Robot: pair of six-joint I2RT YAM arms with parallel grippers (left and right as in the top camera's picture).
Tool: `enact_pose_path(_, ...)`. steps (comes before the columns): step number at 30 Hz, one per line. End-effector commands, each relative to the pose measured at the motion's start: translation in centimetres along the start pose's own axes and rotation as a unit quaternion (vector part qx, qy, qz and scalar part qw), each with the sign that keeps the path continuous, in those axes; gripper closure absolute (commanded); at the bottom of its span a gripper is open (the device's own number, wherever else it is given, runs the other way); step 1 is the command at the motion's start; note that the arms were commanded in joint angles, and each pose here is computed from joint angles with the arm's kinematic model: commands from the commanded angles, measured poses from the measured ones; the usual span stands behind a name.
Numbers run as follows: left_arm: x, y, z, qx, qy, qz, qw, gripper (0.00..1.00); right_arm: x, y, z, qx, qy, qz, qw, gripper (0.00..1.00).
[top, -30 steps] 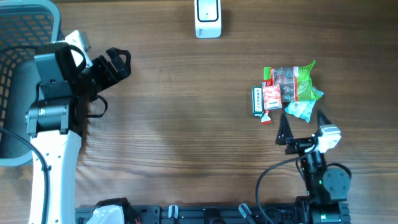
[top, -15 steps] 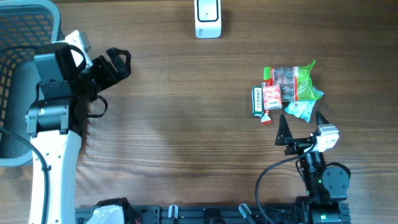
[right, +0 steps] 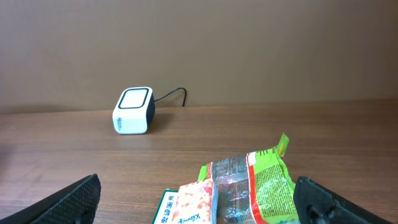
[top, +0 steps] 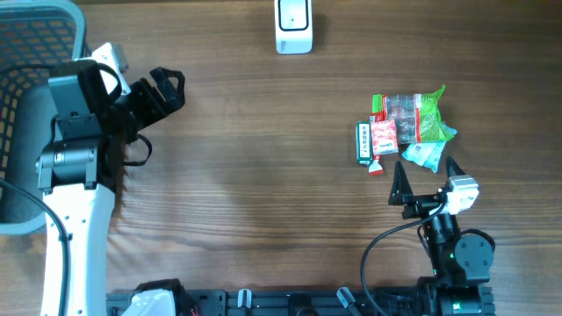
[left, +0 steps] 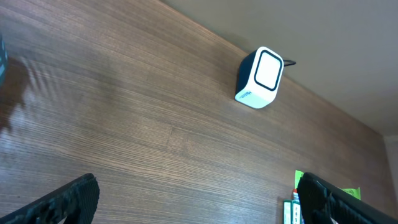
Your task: Scan the item barcode
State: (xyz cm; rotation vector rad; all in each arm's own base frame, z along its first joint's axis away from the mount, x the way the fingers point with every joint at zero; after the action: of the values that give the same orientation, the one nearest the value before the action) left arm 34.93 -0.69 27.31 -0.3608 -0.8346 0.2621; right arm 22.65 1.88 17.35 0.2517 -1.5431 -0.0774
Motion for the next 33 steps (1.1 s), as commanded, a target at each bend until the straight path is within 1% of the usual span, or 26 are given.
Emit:
enact_pose_path(1, 0.1, -0.1, 0.0, -0.005, -0.001, -0.009, 1.000, 0.00, 0.3, 0.2, 0.1, 0.008, -0.006, 0.005, 1.000, 0.00)
enact_pose_path(6, 0.0, -0.1, 0.0, -0.005, 0.000, -0.009, 1.000, 0.00, 0.3, 0.2, 0.1, 0.008, -0.006, 0.006, 1.000, 0.00)
enact_pose_path(9, 0.2, -0.5, 1.2, -0.008, -0.012, -0.013, 1.000, 0.00, 0.3, 0.2, 0.1, 0.008, -0.006, 0.005, 1.000, 0.00)
enact_pose_path(12, 0.8, -1.4, 3.4, -0.018, -0.043, -0.023, 0.999, 0.00, 0.3, 0.2, 0.1, 0.008, -0.006, 0.005, 1.000, 0.00)
enact_pose_path(16, 1.6, -3.4, 9.0, -0.041, -0.118, -0.047, 0.991, 0.00, 0.3, 0.2, 0.1, 0.008, -0.006, 0.006, 1.000, 0.01)
enact_pose_path(20, 1.3, -5.4, 15.5, -0.068, -0.203, -0.074, 0.974, 0.00, 0.3, 0.2, 0.1, 0.008, -0.006, 0.005, 1.000, 0.00)
enact_pose_path(24, 0.1, -6.4, 21.0, -0.080, -0.274, -0.095, 0.954, 0.00, 0.3, 0.2, 0.1, 0.008, -0.006, 0.006, 1.000, 0.00)
enact_pose_path(29, -2.6, -6.4, 24.7, -0.079, -0.309, -0.100, 0.943, 0.00, 0.3, 0.2, 0.1, 0.008, -0.006, 0.005, 1.000, 0.00)
enact_pose_path(33, -6.1, -6.0, 27.1, -0.083, -0.319, -0.103, 0.938, 0.00, 0.3, 0.2, 0.1, 0.008, -0.006, 0.005, 1.000, 0.00)
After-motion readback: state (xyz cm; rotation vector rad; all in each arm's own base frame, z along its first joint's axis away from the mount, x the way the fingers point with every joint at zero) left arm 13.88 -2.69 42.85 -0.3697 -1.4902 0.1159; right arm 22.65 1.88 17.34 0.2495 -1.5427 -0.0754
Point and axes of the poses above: each gripper's point midway between its finger pads, its own z axis back along the fingers, its own y axis along the line the jaws close on, x = y × z, the point moved 2 cm from there along z, back along the fingers, and after that the axes turned 7 degrees about -z, right-handed, at the moved point
